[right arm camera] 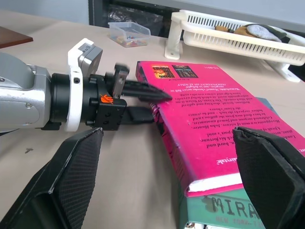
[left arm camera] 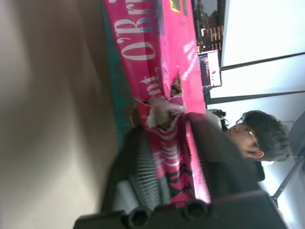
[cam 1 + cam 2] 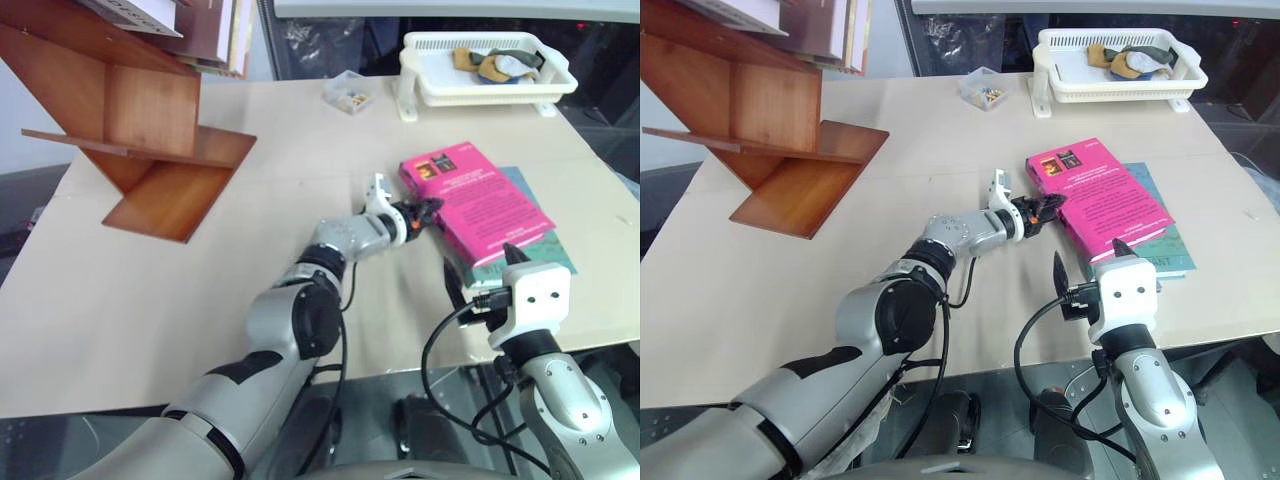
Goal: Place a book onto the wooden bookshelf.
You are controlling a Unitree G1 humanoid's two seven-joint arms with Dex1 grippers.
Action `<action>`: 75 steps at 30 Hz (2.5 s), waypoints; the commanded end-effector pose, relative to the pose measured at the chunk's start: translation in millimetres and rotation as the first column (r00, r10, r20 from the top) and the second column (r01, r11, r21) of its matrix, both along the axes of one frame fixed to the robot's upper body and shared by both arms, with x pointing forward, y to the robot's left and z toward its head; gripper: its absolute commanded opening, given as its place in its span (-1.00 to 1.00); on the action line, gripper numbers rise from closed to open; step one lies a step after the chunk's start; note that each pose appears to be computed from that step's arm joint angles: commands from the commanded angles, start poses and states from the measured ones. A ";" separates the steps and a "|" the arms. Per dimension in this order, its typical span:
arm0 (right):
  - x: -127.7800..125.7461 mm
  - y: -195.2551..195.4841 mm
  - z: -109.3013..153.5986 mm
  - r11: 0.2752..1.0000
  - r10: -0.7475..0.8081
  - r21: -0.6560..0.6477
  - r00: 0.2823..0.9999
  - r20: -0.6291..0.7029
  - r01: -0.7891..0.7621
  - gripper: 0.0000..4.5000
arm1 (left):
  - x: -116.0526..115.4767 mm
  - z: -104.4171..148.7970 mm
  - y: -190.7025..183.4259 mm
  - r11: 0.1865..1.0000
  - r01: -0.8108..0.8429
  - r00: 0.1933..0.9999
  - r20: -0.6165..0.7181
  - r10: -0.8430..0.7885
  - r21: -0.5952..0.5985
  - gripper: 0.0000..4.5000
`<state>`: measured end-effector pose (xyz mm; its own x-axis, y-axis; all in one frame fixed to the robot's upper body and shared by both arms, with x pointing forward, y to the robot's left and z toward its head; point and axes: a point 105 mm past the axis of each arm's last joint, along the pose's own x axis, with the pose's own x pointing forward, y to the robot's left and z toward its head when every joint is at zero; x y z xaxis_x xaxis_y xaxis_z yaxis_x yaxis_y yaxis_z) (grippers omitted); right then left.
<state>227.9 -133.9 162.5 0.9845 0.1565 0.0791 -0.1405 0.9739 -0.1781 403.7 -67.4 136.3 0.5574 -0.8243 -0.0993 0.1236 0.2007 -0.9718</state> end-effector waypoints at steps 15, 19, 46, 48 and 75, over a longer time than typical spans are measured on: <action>-1.1 -0.2 17.1 1.000 0.004 -0.003 0.998 0.063 -0.004 1.00 | -16.7 28.8 -34.3 0.990 0.115 0.992 0.062 -0.110 -0.079 -0.88; -0.4 -0.2 17.4 1.000 0.011 -0.006 0.998 0.060 -0.011 1.00 | -10.5 45.8 -16.7 0.987 0.138 0.982 0.144 -0.125 -0.087 -0.88; 21.8 -7.8 32.7 0.934 0.345 -0.102 0.939 -0.004 -0.344 1.00 | -68.0 144.1 203.7 0.707 -0.581 0.063 0.889 -0.454 0.402 -0.88; 28.0 0.8 33.6 0.912 0.398 -0.102 0.917 -0.009 -0.397 1.00 | -75.7 146.4 216.4 0.652 -0.647 -0.007 0.852 -0.523 0.395 -0.88; 48.2 75.4 58.2 0.538 0.842 -0.104 0.537 0.042 -0.836 1.00 | -141.3 227.0 351.0 -0.018 -0.950 0.020 0.001 -1.000 0.312 -0.88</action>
